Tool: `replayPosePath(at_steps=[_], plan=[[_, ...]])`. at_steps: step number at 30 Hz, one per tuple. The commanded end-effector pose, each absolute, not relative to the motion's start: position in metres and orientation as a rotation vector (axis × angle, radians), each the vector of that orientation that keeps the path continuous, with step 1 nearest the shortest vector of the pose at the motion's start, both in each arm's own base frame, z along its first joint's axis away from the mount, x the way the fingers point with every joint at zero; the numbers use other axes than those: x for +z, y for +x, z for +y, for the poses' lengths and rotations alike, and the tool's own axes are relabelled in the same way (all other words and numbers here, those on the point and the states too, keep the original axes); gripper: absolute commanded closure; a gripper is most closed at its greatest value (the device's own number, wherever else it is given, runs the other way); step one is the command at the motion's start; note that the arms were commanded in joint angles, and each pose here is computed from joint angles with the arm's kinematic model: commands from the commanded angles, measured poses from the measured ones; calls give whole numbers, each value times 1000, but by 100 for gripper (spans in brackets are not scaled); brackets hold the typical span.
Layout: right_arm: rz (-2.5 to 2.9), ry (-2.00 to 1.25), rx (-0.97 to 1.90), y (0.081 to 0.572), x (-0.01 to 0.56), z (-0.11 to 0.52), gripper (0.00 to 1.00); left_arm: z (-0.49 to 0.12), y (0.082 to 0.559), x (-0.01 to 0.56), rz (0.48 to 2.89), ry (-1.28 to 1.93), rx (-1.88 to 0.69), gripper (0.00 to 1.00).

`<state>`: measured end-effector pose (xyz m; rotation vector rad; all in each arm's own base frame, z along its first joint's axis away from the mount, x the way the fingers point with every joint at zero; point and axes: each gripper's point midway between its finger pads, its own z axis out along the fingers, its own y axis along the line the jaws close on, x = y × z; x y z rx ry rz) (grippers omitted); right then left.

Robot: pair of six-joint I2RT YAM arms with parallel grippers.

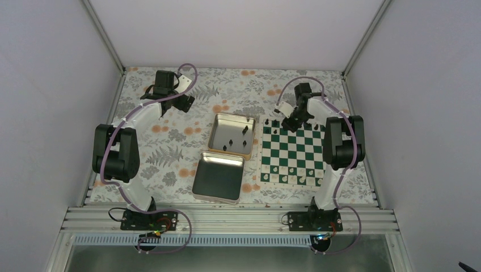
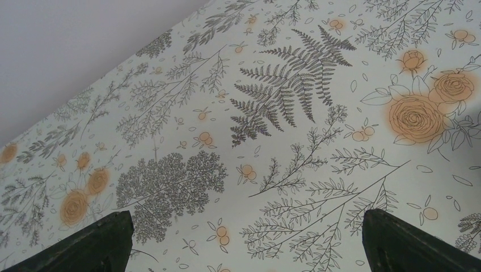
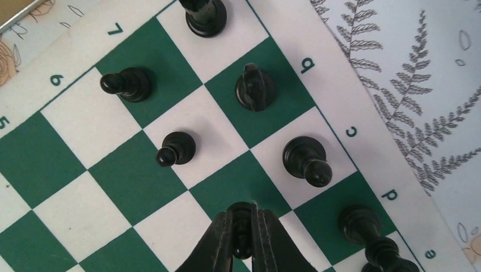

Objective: Set up the chess pieces on the board
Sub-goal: Place the chess piece on the chessboard.

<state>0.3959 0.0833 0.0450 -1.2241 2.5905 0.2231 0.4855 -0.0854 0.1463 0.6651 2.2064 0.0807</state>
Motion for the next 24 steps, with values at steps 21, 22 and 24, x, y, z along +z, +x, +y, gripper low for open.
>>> replayPosePath(at_steps=[21,22,24], plan=[[2636,-1222,286,390,29,84,81,-87,490,153,2183,661,82,0],[2634,-1220,284,390,31,84,80,-87,490,154,2180,661,82,0],[2617,-1218,283,391,40,85,79,-87,490,154,2180,661,82,0]])
